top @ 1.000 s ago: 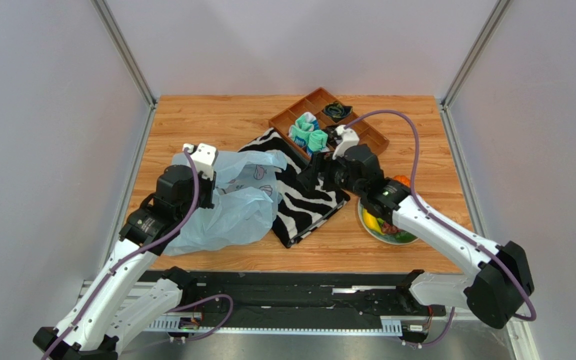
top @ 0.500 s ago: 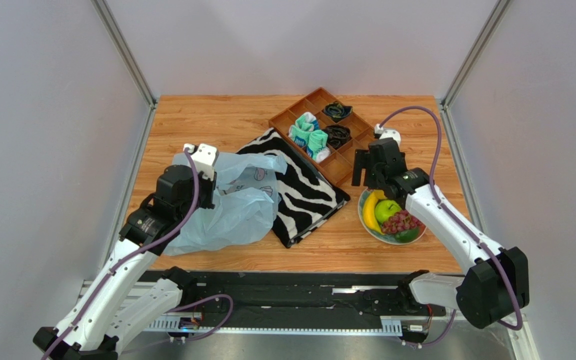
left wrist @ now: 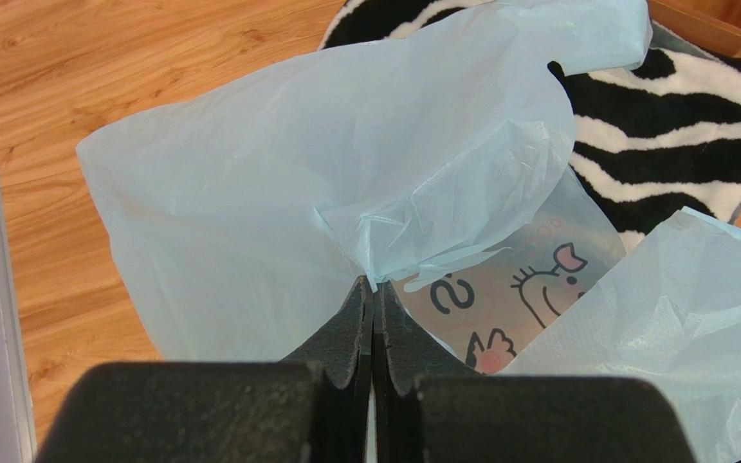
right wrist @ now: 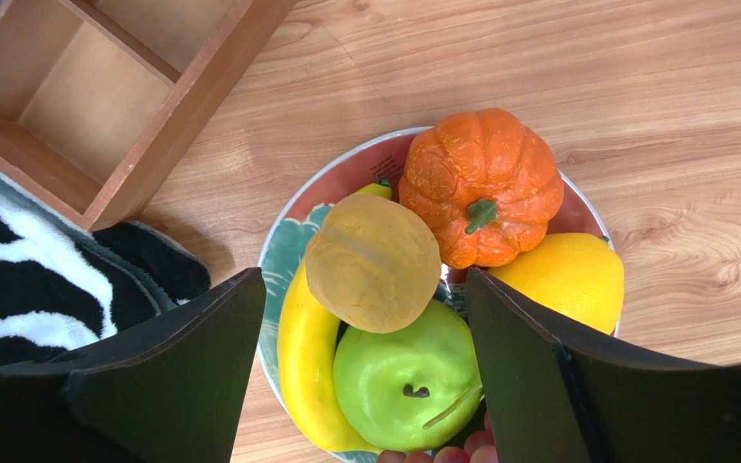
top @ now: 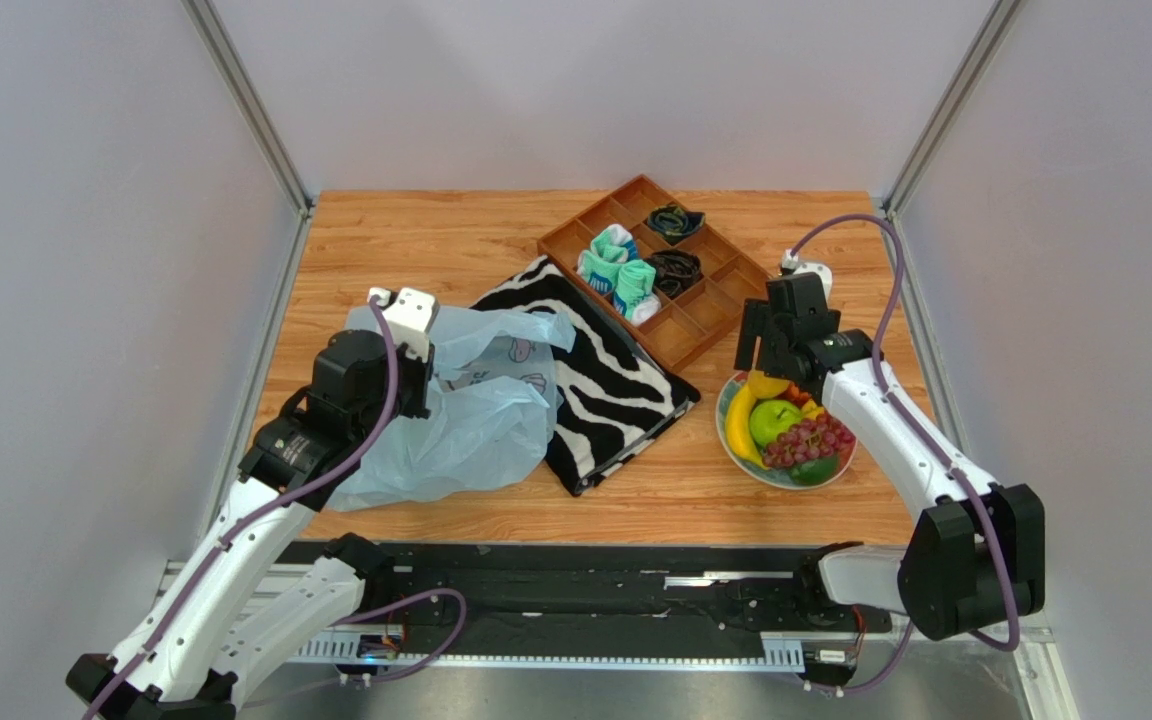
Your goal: Place the fruits into the plastic bag
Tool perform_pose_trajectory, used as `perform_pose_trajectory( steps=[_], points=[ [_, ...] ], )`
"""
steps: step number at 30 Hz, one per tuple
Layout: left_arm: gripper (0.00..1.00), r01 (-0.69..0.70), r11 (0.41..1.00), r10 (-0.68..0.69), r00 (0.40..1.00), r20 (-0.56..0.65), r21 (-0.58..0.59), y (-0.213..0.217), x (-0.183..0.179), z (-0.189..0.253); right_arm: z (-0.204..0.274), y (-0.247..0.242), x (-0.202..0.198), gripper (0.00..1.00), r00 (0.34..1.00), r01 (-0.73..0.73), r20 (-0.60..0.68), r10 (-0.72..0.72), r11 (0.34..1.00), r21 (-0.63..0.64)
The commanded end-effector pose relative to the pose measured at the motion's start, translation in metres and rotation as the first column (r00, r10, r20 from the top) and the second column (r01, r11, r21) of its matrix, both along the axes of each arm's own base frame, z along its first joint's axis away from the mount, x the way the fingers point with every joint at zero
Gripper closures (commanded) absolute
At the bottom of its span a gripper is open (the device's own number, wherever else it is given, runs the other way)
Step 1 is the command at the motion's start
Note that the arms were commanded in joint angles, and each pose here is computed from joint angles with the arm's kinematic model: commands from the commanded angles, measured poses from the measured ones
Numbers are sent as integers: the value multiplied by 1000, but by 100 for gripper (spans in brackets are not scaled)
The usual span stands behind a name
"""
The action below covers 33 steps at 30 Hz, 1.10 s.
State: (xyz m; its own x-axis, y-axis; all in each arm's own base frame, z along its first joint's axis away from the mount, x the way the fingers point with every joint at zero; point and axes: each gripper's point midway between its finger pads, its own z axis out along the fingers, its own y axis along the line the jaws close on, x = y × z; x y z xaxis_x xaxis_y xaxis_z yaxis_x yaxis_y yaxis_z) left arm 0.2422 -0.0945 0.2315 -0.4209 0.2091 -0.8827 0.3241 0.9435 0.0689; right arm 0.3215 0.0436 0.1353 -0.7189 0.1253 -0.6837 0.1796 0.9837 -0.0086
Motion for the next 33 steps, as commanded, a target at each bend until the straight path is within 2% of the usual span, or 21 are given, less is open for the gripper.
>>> perform_pose_trajectory(
  steps=[1,24,33],
  points=[
    [100,13,1000,-12,999,29,-6,-2,2,11,-7,4,6,20,1000,-19,-3,19,1000,19],
    [100,11,1000,-10,1000,26,-5,-2,2,10,-35,-2,10,19,998,6,-63,-7,1000,-18],
    [100,9,1000,-9,1000,25,-4,-2,3,10,-40,-2,11,25,997,9,-72,-11,1000,-23]
  ],
)
